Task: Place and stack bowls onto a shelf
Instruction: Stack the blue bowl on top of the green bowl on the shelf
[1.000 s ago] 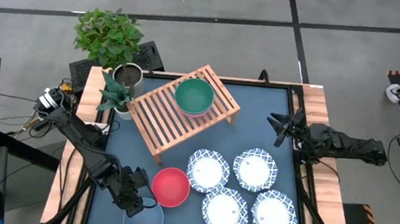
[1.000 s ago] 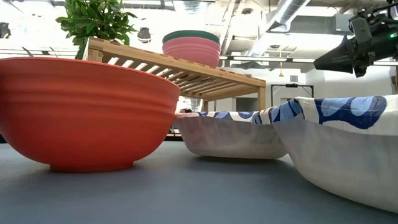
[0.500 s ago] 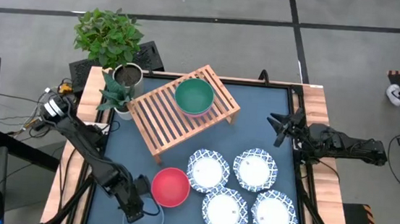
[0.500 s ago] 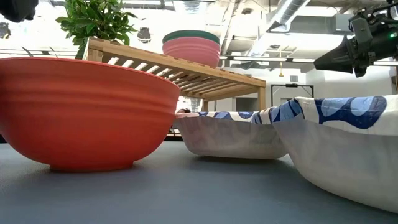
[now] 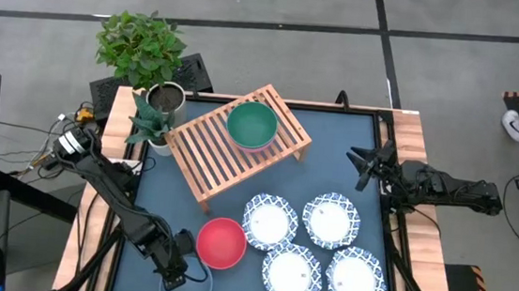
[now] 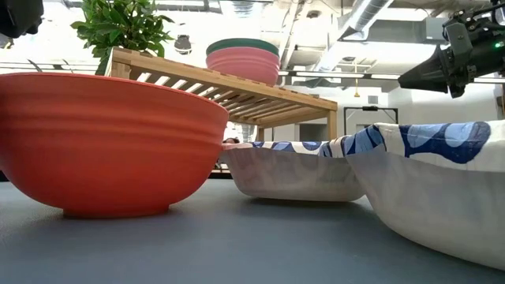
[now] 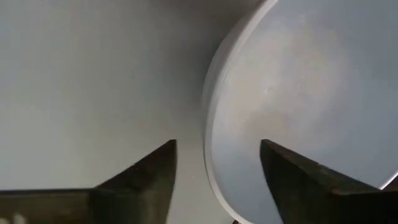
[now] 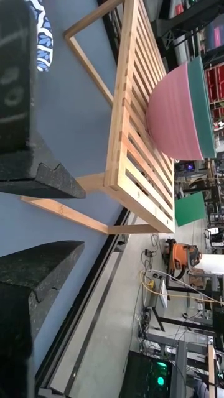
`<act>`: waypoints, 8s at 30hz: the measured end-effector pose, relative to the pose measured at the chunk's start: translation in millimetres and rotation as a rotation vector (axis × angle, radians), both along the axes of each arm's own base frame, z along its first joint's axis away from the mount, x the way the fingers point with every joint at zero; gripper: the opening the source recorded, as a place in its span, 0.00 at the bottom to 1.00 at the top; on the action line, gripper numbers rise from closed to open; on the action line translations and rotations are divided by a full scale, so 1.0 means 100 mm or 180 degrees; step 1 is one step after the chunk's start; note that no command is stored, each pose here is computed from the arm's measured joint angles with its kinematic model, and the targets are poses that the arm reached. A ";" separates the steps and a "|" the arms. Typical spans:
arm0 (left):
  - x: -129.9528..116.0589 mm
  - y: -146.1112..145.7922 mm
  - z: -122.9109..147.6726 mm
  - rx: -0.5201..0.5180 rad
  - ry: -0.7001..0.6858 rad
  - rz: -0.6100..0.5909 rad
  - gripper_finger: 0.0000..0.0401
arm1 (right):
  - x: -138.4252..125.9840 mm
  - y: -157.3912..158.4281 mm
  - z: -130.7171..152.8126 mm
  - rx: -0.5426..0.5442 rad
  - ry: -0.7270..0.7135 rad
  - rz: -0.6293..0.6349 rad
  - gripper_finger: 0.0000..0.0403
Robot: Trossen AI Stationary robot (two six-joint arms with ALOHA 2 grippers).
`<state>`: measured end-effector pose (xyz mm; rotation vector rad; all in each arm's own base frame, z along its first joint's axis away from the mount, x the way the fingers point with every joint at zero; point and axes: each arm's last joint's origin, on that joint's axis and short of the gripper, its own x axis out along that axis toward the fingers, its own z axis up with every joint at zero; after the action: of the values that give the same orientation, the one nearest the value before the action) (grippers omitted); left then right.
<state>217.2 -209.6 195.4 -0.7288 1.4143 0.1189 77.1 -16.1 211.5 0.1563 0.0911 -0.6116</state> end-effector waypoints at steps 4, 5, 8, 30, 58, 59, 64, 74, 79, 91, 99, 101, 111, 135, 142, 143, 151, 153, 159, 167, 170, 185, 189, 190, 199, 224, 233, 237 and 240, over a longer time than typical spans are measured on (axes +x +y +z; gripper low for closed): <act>0.00 0.00 0.00 0.0007 -0.0016 -0.0056 0.31 | 0.00 0.00 0.00 0.0000 0.0000 0.0000 0.36; 0.00 0.00 0.00 0.0009 -0.0018 -0.0063 0.26 | 0.00 0.00 0.00 0.0000 0.0000 0.0000 0.36; 0.00 0.00 0.00 0.0008 -0.0018 -0.0063 0.11 | 0.00 0.00 0.00 0.0000 0.0000 0.0000 0.36; 0.05 -0.09 0.20 -0.0311 0.0042 -0.0118 0.00 | 0.00 0.00 0.00 -0.0001 0.0002 0.0001 0.36; 0.32 0.77 2.19 0.0790 -0.0823 0.1234 0.00 | 0.00 0.00 0.00 0.0062 -0.0043 -0.0009 0.36; 0.33 0.86 2.26 0.0800 -0.0862 0.1342 0.00 | 0.00 0.00 0.00 0.0061 -0.0041 -0.0009 0.36; 0.35 1.30 2.66 0.0826 -0.1287 0.1889 0.00 | 0.00 0.00 0.00 0.0044 -0.0029 -0.0006 0.36; 0.20 2.16 3.16 0.1109 -0.1893 0.2911 0.00 | 0.00 0.00 0.00 0.0040 -0.0027 -0.0005 0.36; 0.19 2.47 3.18 0.1124 -0.1870 0.3025 0.00 | 0.00 0.00 0.00 0.0039 -0.0018 -0.0004 0.36; 0.41 2.90 3.00 0.0741 -0.1516 0.2800 0.00 | -0.01 0.00 -0.04 0.0039 0.0113 -0.0008 0.36; 0.51 3.03 2.82 0.0642 -0.1085 0.2723 0.00 | -0.01 0.00 -0.04 0.0039 0.0115 -0.0009 0.36; 0.49 3.05 2.82 0.0667 -0.1060 0.2749 0.00 | -0.01 0.00 -0.04 0.0038 0.0114 -0.0006 0.36; 0.48 3.12 2.78 0.0760 -0.0945 0.2815 0.00 | -0.01 0.00 -0.04 0.0039 0.0114 -0.0008 0.36; 0.46 3.40 2.71 0.0794 -0.0854 0.2825 0.00 | -0.01 0.00 -0.04 0.0042 0.0113 -0.0008 0.36; 0.47 3.37 2.71 0.0711 -0.0861 0.2768 0.00 | -0.01 0.00 -0.04 0.0042 0.0113 -0.0007 0.36; 0.47 3.37 2.71 0.0714 -0.0861 0.2768 0.00 | -0.01 0.00 -0.04 0.0042 0.0113 -0.0007 0.36; 0.51 3.37 2.63 0.0641 -0.0746 0.2727 0.00 | -0.01 0.00 -0.04 0.0044 0.0111 -0.0007 0.36; 0.53 3.36 2.61 0.0625 -0.0720 0.2706 0.00 | -0.01 0.00 -0.04 0.0043 0.0113 -0.0007 0.36; 0.55 3.37 2.56 0.0593 -0.0643 0.2709 0.00 | -0.01 0.00 -0.04 0.0043 0.0112 -0.0007 0.36; 0.57 3.37 2.58 0.0575 -0.0765 0.2719 0.00 | -0.01 0.00 -0.04 0.0043 0.0112 -0.0007 0.36; 0.57 3.38 2.58 0.0576 -0.0773 0.2722 0.00 | -0.01 0.00 -0.04 0.0042 0.0112 -0.0007 0.36; 0.58 3.36 2.58 0.0616 -0.0786 0.2691 0.00 | -0.01 0.00 -0.04 0.0042 0.0113 -0.0008 0.36; 0.61 3.37 2.55 0.0622 -0.0759 0.2688 0.00 | -0.01 0.00 -0.04 0.0042 0.0113 -0.0007 0.36; 0.63 3.37 2.54 0.0608 -0.0745 0.2673 0.00 | -0.01 0.00 -0.04 0.0042 0.0113 -0.0007 0.36; 0.70 3.35 2.47 0.0536 -0.0632 0.2579 0.00 | -0.01 0.00 -0.04 0.0042 0.0114 -0.0008 0.36; 0.76 3.36 2.39 0.0574 -0.0471 0.2542 0.00 | -0.01 0.00 -0.04 0.0043 0.0116 -0.0007 0.36; 0.77 3.38 2.37 0.0533 -0.0446 0.2555 0.00 | -0.01 0.00 -0.04 0.0043 0.0115 -0.0006 0.36; 0.77 3.39 2.37 0.0523 -0.0445 0.2570 0.00 | -0.01 0.00 -0.04 0.0043 0.0115 -0.0006 0.36; 0.76 3.41 2.37 0.0532 -0.0441 0.2602 0.00 | -0.01 0.00 -0.04 0.0043 0.0114 -0.0006 0.36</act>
<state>293.2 131.7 432.5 -1.1132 0.8908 0.7958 76.3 -16.1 207.4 0.1585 0.1298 -0.6158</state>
